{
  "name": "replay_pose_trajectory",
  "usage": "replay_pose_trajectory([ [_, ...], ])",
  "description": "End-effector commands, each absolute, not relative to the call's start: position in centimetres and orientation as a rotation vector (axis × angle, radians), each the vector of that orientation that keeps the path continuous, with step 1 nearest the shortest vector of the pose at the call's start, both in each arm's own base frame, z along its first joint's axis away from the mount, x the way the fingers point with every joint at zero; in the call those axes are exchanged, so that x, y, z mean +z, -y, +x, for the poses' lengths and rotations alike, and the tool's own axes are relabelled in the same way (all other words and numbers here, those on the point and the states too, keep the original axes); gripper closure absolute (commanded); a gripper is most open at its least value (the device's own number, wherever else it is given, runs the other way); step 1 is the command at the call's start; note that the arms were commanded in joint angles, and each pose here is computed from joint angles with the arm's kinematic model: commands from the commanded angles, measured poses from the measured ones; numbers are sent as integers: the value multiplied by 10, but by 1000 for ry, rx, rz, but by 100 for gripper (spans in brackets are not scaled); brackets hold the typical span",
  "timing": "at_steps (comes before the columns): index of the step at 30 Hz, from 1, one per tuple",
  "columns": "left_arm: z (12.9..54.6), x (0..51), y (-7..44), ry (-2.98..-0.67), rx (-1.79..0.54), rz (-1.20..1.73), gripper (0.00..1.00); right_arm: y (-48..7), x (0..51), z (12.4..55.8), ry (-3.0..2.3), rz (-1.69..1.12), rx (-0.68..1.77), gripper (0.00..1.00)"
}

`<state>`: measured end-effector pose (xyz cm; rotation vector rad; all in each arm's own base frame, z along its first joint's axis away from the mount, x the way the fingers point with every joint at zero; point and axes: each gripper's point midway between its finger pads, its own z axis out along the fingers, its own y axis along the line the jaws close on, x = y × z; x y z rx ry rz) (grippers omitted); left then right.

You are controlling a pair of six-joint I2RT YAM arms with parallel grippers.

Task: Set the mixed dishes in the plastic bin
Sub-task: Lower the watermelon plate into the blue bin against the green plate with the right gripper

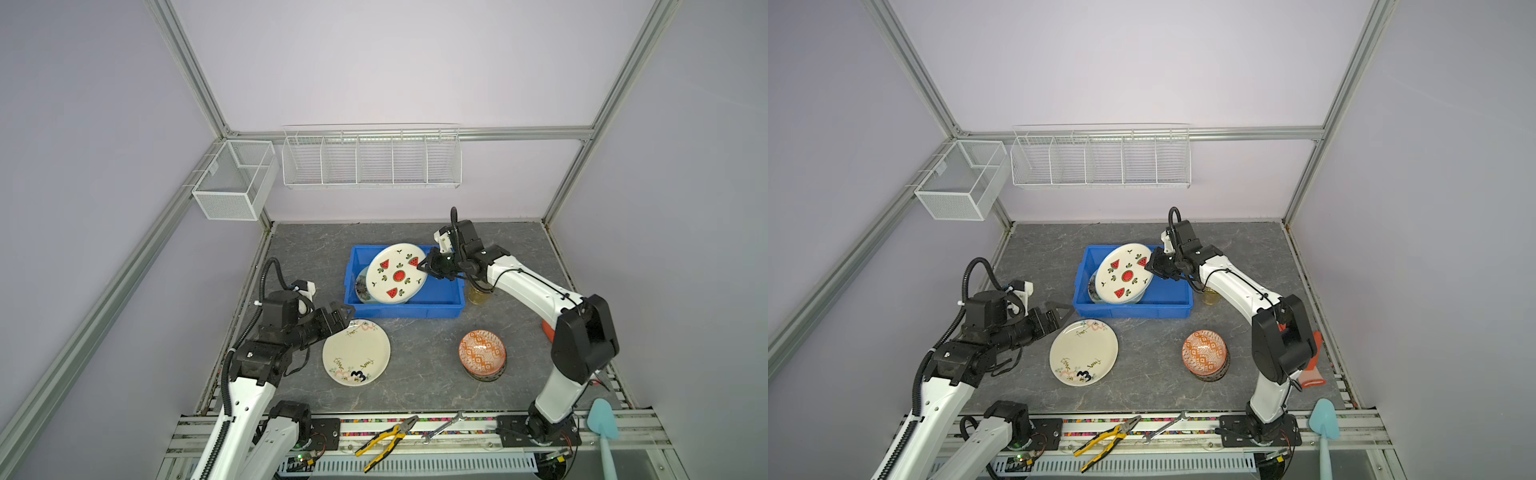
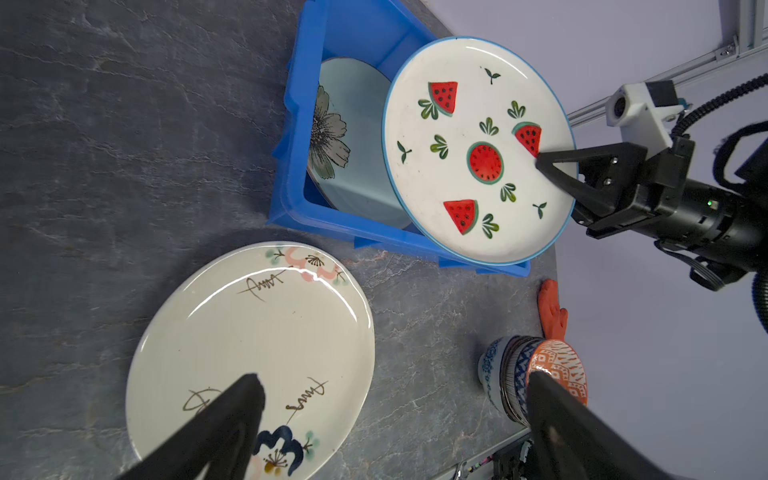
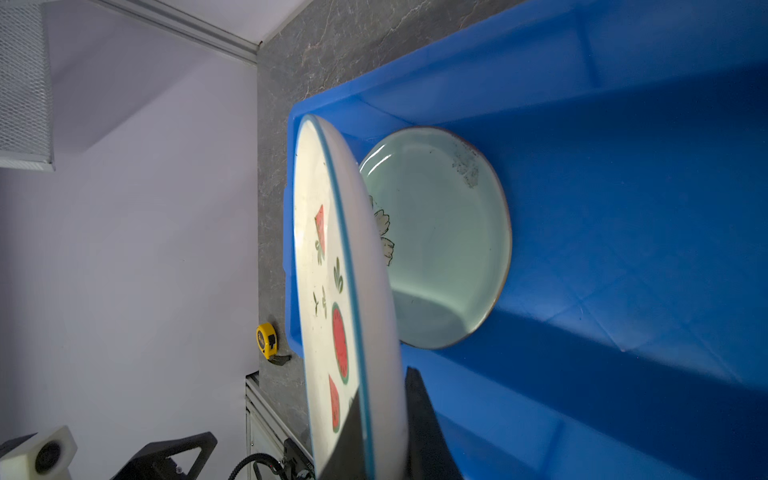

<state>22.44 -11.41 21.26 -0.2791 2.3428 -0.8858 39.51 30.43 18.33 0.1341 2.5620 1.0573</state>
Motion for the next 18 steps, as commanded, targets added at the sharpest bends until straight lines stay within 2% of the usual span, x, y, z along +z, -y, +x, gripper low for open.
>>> replay_pose_trajectory([
  [1,225,219,103,-2334,-839,-284,1,-325,233,418,-2390,86,1227,93],
  [18,233,202,95,-2373,-844,-302,1,-358,187,435,-2430,137,1256,93],
])
